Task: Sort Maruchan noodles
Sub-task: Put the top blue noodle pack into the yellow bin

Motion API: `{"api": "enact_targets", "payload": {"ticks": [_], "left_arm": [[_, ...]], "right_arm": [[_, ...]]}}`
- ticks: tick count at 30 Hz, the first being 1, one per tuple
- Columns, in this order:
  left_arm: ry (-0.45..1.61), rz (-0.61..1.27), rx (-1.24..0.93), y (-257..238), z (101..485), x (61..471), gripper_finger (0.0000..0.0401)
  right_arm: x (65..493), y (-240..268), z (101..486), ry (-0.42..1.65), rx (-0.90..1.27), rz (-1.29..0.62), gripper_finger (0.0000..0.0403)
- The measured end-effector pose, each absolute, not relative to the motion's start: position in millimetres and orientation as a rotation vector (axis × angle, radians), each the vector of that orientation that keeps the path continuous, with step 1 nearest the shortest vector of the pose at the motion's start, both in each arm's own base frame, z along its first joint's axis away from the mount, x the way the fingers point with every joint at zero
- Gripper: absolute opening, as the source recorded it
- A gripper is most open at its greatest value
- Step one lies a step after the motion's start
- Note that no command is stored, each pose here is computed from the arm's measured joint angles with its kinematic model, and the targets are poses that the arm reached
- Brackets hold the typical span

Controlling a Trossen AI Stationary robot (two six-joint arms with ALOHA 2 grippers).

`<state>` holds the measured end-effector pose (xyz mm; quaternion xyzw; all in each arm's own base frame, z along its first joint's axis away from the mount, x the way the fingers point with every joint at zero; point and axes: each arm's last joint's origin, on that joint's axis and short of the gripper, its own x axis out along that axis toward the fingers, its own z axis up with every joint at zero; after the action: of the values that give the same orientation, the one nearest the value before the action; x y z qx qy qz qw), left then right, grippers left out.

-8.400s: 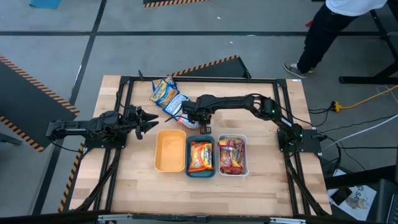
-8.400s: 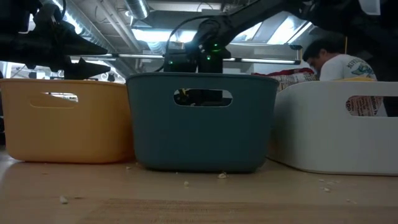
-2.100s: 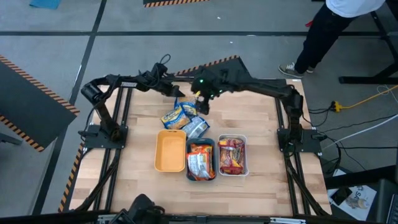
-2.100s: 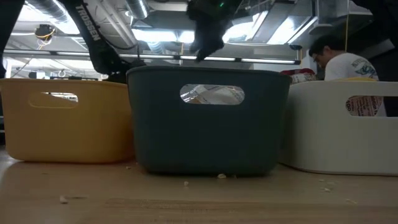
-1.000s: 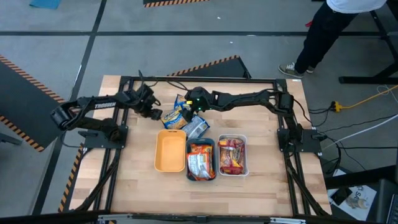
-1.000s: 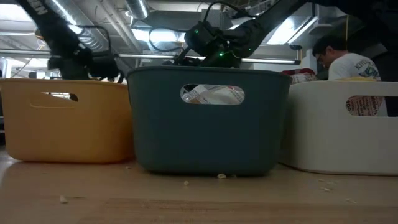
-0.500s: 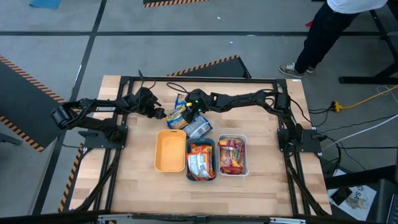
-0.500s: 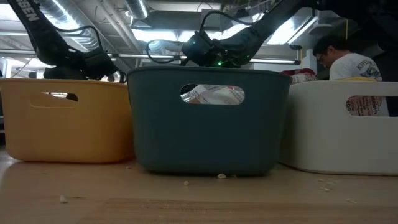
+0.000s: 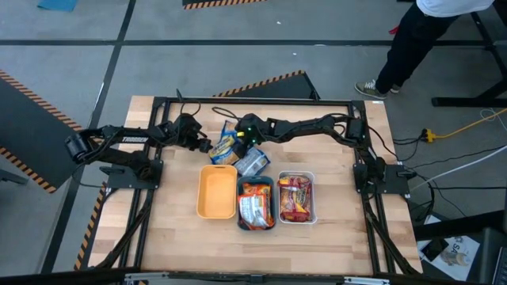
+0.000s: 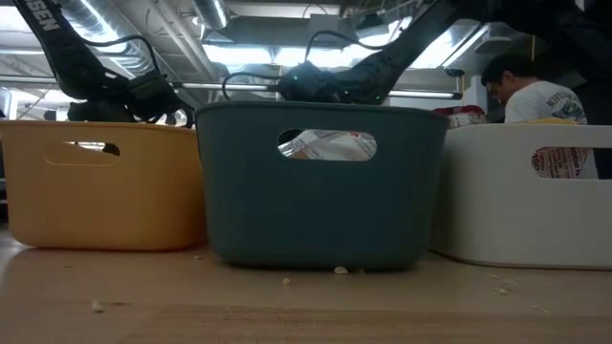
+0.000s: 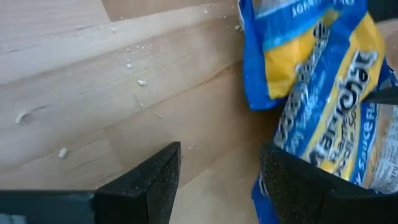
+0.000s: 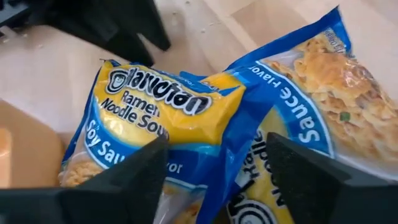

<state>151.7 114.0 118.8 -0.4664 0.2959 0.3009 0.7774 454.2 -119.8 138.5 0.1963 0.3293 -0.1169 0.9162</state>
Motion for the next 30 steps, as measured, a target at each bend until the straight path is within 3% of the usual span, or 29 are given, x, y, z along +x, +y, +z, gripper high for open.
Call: {"api": "enact_targets", "payload": {"ticks": [12, 18, 30], "left_arm": [[0.633, 0.663, -0.991, 114.9, 119.4, 152.0, 0.0212], [0.632, 0.664, -0.991, 115.0, 119.5, 151.9, 0.0212], [0.633, 0.656, -0.994, 114.8, 119.6, 152.0, 0.0212]], "right_arm": [[454.8, -118.2, 137.7, 0.693, 0.382, -0.216, 0.0017], [458.2, -119.3, 145.0, 0.697, 0.359, -0.213, 0.0004], [474.3, -120.0, 195.2, 0.710, 0.242, -0.201, 0.0000]]}}
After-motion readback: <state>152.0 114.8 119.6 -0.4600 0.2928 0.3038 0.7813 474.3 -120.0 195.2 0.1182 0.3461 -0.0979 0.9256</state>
